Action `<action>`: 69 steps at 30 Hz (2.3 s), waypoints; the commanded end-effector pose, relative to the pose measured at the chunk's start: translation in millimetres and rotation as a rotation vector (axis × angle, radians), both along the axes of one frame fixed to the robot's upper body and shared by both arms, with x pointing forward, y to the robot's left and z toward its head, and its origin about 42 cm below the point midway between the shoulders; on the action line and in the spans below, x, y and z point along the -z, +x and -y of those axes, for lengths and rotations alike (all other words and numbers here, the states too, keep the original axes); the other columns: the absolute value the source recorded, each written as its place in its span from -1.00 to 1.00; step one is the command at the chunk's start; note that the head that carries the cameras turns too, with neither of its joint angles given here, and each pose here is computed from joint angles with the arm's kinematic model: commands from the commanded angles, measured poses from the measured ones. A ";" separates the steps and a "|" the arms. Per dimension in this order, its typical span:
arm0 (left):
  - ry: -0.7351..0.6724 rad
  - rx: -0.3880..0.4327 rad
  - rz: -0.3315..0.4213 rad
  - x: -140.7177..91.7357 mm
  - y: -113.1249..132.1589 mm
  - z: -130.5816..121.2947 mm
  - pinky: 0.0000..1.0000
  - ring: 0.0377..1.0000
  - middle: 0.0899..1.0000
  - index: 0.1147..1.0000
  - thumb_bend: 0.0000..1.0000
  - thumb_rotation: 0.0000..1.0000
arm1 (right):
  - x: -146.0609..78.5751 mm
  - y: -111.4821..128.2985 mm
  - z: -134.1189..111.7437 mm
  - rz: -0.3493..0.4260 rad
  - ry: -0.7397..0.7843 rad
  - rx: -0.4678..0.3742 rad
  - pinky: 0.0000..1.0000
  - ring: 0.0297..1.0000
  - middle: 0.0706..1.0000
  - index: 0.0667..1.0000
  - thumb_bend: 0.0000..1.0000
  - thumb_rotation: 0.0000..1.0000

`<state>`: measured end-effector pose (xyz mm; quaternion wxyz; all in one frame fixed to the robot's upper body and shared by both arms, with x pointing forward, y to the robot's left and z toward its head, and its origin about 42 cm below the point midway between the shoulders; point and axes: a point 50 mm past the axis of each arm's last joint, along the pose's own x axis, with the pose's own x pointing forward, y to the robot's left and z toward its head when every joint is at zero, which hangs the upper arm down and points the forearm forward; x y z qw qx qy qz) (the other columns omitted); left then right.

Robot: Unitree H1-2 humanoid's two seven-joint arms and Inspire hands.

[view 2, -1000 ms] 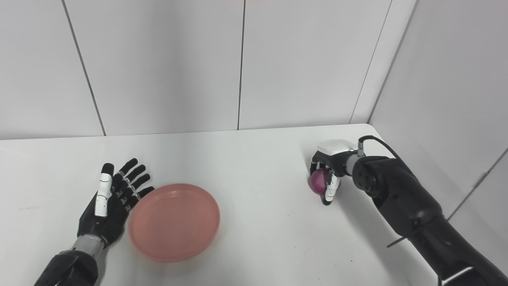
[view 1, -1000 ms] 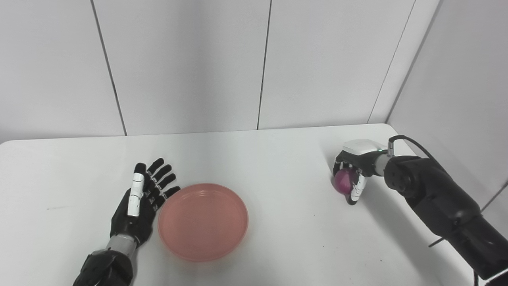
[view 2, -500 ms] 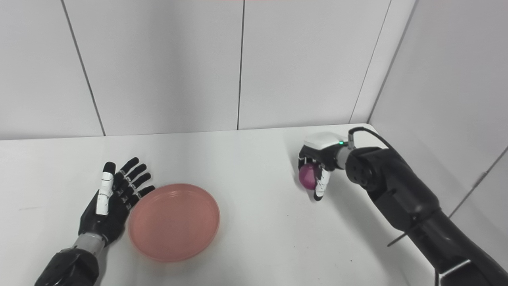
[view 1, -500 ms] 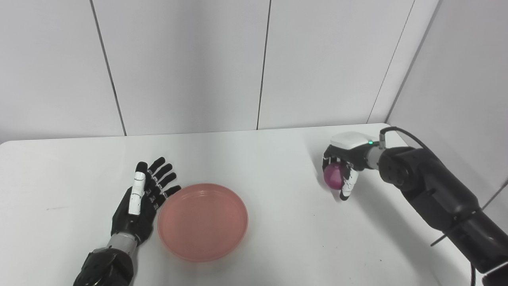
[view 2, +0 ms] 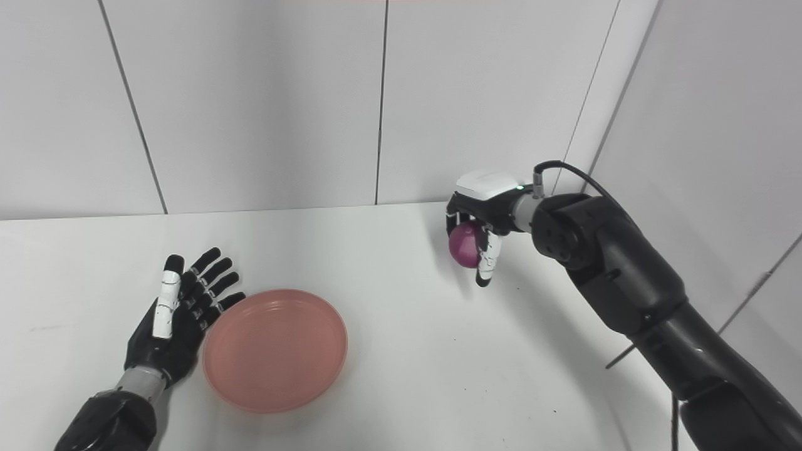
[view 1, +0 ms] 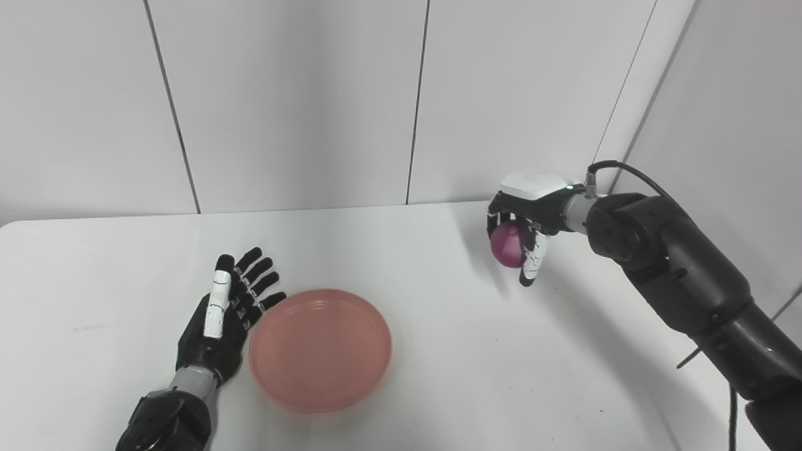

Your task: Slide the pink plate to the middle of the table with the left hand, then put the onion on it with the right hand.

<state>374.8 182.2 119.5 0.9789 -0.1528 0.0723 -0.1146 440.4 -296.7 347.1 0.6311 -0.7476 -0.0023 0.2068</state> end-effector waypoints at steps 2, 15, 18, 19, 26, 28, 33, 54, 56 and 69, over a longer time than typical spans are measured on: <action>0.031 -0.010 -0.199 47.4 -20.9 -0.1 0.51 0.79 0.81 0.68 0.67 0.71 | -46.3 -0.6 -27.6 0.142 -0.008 -0.115 -0.34 -0.23 -0.11 -0.08 0.06 -0.99; 0.021 -0.030 -0.212 52.0 -22.8 16.3 0.46 0.76 0.77 0.64 0.66 0.69 | -67.7 -13.9 -121.4 0.199 0.007 -0.390 -0.34 -0.24 -0.11 -0.08 0.05 -0.99; 0.029 -0.041 -0.212 51.9 -23.3 20.8 0.44 0.75 0.74 0.63 0.63 0.70 | -65.1 -20.6 -148.6 0.183 0.023 -0.446 -0.30 -0.20 -0.10 -0.08 0.05 -0.99; 0.031 -0.043 -0.211 52.3 -23.5 22.1 0.44 0.74 0.74 0.63 0.61 0.71 | -63.5 -23.3 -156.0 0.179 0.028 -0.463 -0.32 -0.22 -0.10 -0.08 0.05 -0.99; 0.023 -0.034 -0.211 52.9 -25.6 33.8 0.52 0.73 0.73 0.64 0.59 0.72 | -52.8 -41.1 -191.4 0.176 0.067 -0.564 -0.16 0.00 0.15 -0.08 0.04 -0.78; 0.025 -0.031 -0.211 53.2 -25.5 36.7 0.54 0.74 0.75 0.63 0.57 0.73 | -49.8 -42.7 -196.4 0.170 0.088 -0.575 -0.32 -0.20 -0.04 -0.08 0.05 -0.91; 0.023 -0.035 -0.216 54.7 -25.2 44.2 0.56 0.74 0.74 0.62 0.55 0.74 | -34.3 -43.3 -206.3 0.141 0.120 -0.577 -0.37 -0.26 -0.11 -0.09 0.06 -0.99; 0.019 -0.038 -0.216 53.3 -26.2 43.4 0.57 0.74 0.74 0.62 0.55 0.76 | 29.8 -30.4 -220.0 -0.006 0.066 -0.533 -0.26 -0.13 -0.10 -0.08 0.06 -0.99; 0.020 -0.039 -0.218 53.0 -26.2 43.3 0.57 0.74 0.73 0.61 0.55 0.76 | 33.8 -30.5 -222.2 -0.014 0.053 -0.526 -0.27 -0.13 -0.10 -0.08 0.06 -0.99; 0.026 -0.038 -0.212 52.4 -26.1 41.5 0.54 0.73 0.74 0.62 0.56 0.76 | 44.9 -31.0 -222.1 -0.040 0.042 -0.519 -0.33 -0.21 -0.10 -0.08 0.06 -0.99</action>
